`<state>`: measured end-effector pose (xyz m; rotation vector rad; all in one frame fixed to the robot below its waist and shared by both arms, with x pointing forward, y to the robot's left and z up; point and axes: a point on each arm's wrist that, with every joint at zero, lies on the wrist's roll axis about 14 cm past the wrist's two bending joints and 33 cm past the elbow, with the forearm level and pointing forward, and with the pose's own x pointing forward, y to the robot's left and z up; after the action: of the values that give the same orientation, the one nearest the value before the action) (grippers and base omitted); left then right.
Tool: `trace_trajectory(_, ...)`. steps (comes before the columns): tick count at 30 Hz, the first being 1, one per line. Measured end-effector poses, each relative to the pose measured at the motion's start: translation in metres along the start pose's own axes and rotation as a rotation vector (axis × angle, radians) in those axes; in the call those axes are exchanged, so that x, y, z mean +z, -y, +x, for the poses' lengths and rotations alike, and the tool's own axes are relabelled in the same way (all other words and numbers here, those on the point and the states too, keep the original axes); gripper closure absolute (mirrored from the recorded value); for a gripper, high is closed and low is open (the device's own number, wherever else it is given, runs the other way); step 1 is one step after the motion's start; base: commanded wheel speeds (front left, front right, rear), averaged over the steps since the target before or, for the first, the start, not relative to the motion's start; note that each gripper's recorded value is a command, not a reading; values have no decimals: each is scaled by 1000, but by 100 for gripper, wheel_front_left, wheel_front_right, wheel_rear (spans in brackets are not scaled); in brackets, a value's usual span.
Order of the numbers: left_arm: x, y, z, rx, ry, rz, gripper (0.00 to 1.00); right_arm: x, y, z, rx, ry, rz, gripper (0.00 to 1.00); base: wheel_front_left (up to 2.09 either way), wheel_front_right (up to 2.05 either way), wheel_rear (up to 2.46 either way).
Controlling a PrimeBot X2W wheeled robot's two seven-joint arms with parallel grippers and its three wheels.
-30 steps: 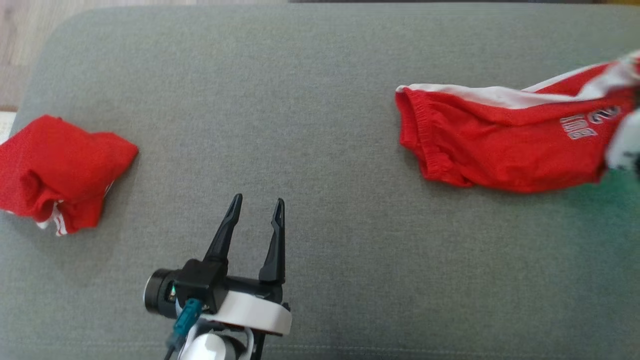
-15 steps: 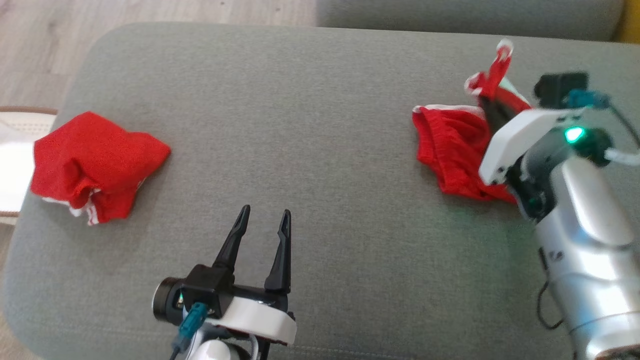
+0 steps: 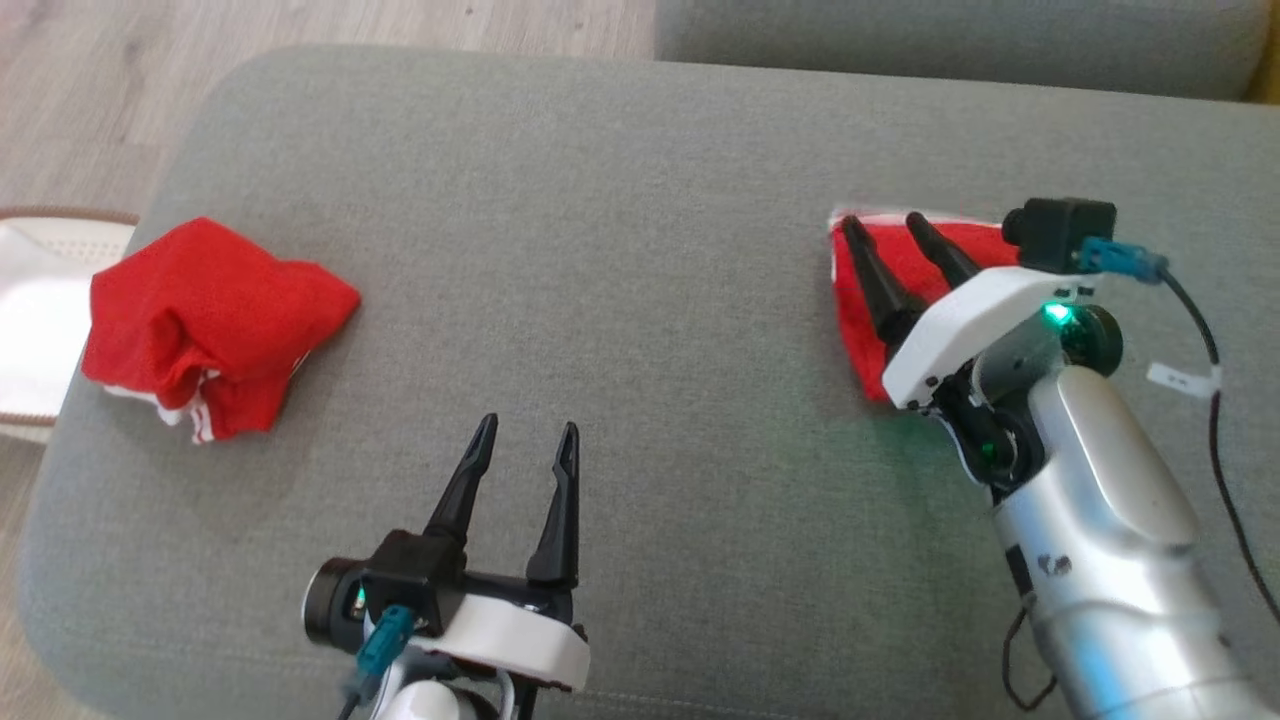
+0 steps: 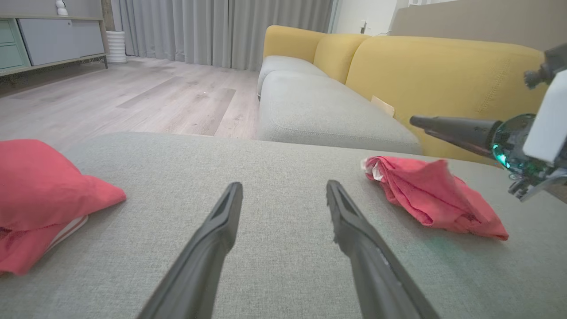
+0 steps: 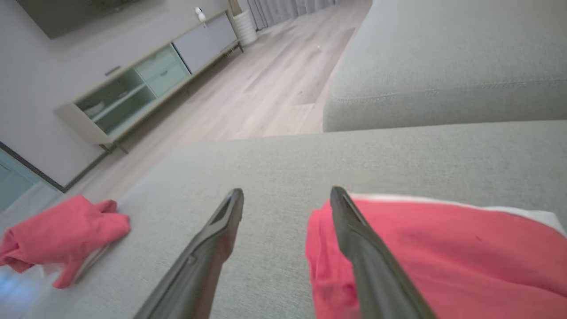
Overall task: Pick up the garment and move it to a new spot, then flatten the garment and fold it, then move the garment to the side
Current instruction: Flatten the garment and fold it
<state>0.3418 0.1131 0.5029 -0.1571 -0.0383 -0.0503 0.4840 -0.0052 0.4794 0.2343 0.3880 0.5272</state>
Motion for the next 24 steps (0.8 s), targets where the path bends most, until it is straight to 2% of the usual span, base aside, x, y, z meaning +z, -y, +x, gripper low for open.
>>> trace_trajectory(5, 5, 0, -1, 0, 16, -1, 0, 14, 0, -22, 4, 99, 28, 0, 0, 0, 0)
trace_trajectory(11, 0, 4, -10, -13, 2, -6, 0, 6, 54, -69, -122, 126, 50, 0, 0, 0, 0)
trace_trajectory(14, 4, 4, -9, -17, 16, 2, 0, -1, 70, -87, -165, 136, 60, 0, 0, 0, 0)
trace_trajectory(20, 8, -5, -18, 11, 31, 6, 0, -10, 79, -120, -210, 216, 45, 0, 0, 0, 0)
trace_trajectory(24, 5, -13, -29, 35, 22, 18, 0, -18, 76, -140, -231, 265, -14, 0, 0, 0, 0)
